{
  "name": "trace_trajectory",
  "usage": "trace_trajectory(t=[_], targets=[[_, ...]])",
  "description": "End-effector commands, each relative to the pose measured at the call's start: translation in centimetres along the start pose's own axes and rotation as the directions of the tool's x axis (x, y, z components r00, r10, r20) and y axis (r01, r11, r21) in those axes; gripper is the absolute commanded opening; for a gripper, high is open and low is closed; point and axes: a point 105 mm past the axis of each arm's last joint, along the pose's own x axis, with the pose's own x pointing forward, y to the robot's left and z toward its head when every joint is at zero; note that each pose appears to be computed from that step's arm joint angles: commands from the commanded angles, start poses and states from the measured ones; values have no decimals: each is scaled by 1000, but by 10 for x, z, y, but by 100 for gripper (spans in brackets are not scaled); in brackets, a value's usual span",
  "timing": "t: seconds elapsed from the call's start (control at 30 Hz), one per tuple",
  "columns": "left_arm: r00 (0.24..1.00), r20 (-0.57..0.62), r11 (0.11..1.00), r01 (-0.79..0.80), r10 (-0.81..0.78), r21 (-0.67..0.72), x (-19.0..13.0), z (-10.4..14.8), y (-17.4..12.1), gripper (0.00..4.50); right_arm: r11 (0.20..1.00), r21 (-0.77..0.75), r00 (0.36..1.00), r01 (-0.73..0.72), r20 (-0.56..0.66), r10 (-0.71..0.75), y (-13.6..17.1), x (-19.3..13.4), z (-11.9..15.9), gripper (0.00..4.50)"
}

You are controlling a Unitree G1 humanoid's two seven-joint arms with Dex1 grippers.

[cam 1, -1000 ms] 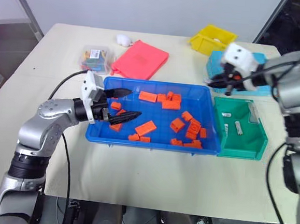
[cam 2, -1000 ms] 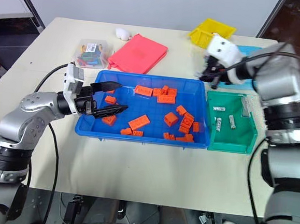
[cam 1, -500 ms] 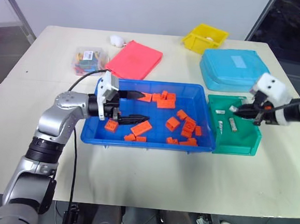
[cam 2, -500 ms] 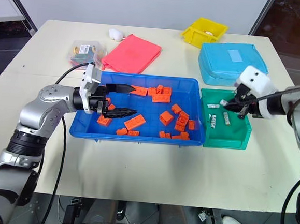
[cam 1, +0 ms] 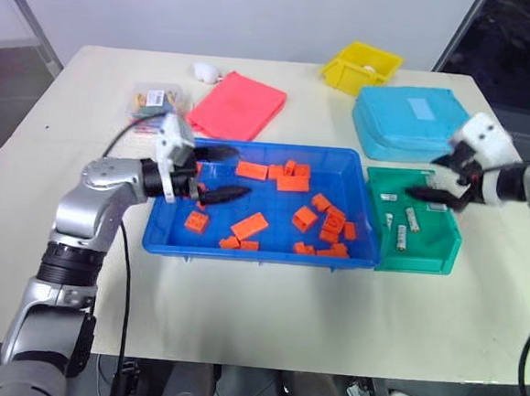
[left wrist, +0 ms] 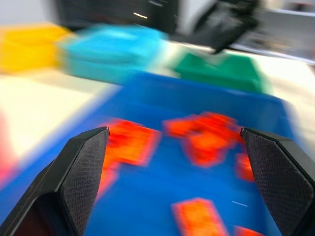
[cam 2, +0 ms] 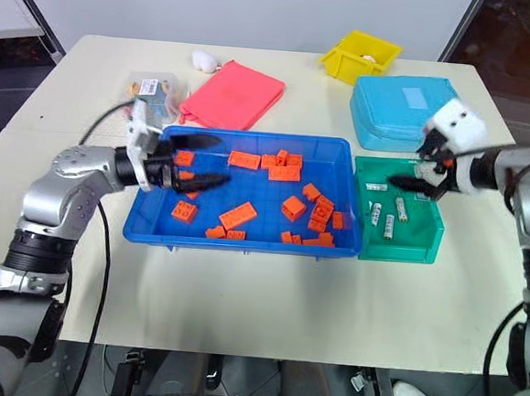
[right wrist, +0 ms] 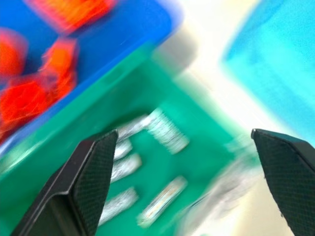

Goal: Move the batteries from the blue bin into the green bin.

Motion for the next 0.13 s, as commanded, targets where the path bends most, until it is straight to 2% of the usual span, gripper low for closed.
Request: trace_trajectory(t=[0.03, 0.13], targets=[[984, 79, 985, -166, 162, 54, -31, 31, 28, 450, 990, 55, 986, 133, 95, -138, -31, -21, 8, 445], [961, 80, 963, -267, 264, 34, -62, 37, 40, 450, 973, 107, 973, 202, 89, -212, -47, -33, -7, 445]])
